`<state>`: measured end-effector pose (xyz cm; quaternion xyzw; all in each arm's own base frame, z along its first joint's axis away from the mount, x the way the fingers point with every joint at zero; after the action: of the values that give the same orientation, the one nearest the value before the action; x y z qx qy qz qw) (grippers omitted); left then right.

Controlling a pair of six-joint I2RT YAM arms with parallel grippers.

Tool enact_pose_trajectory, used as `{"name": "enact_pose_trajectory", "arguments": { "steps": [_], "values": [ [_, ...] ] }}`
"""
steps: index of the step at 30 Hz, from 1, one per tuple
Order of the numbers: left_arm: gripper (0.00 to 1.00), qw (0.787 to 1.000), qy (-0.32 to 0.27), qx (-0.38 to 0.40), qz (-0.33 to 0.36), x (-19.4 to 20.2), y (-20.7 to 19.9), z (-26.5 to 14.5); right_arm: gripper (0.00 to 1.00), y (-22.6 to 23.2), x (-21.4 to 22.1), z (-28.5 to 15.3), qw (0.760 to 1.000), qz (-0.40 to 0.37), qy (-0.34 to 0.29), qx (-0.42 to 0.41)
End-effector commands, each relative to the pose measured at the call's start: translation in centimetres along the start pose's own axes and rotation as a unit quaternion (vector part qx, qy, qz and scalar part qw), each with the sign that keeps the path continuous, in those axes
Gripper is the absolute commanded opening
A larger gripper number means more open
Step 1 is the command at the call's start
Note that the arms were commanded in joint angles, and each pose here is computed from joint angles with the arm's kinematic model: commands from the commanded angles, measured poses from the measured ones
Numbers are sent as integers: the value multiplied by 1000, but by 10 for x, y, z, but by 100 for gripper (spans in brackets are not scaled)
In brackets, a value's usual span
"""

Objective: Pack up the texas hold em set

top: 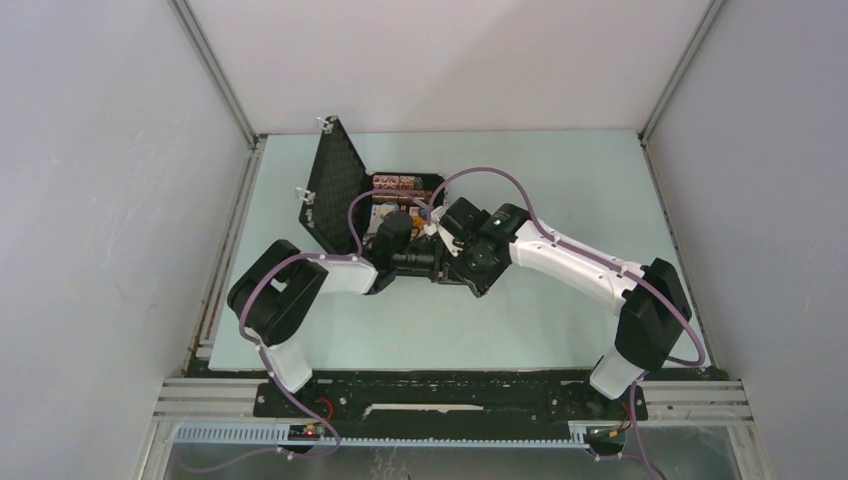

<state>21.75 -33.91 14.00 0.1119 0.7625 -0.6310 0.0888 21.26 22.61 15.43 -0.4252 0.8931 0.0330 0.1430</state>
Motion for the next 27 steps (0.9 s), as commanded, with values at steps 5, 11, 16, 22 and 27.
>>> {"name": "enact_pose_trajectory", "arguments": {
  "steps": [5, 11, 16, 22, 27],
  "values": [
    [25, 997, 43, 32, 48, 13, -30, 4, 0, -12, -40, -3, 996, -44, -54, 54],
    [1, 998, 34, 26, 44, 11, -32, 5, 0, -7, -46, -3, 994, -63, -69, 56],
    [0, 998, 18, 9, 51, 8, -36, 1, 12, -9, -50, -7, 991, -64, -97, 66],
    [0, 997, 2, -49, 59, 3, -26, -3, 39, -11, -50, -4, 990, -61, -107, 71],
    [0, 996, -21, -74, 53, -5, -23, -6, 68, -12, -46, -6, 989, -56, -118, 72]
  ]
}}
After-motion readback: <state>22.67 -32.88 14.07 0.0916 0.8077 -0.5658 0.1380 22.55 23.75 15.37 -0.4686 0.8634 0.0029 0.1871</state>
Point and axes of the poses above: each gripper's point midway between its finger pads, its own z axis out along the fingers, its own y axis along the line the jaws close on, x = y × z, the point moved 3 cm from there along -z, back along the fingers, and after that the axes turned 3 degrees about -z, right-handed, at the moved point
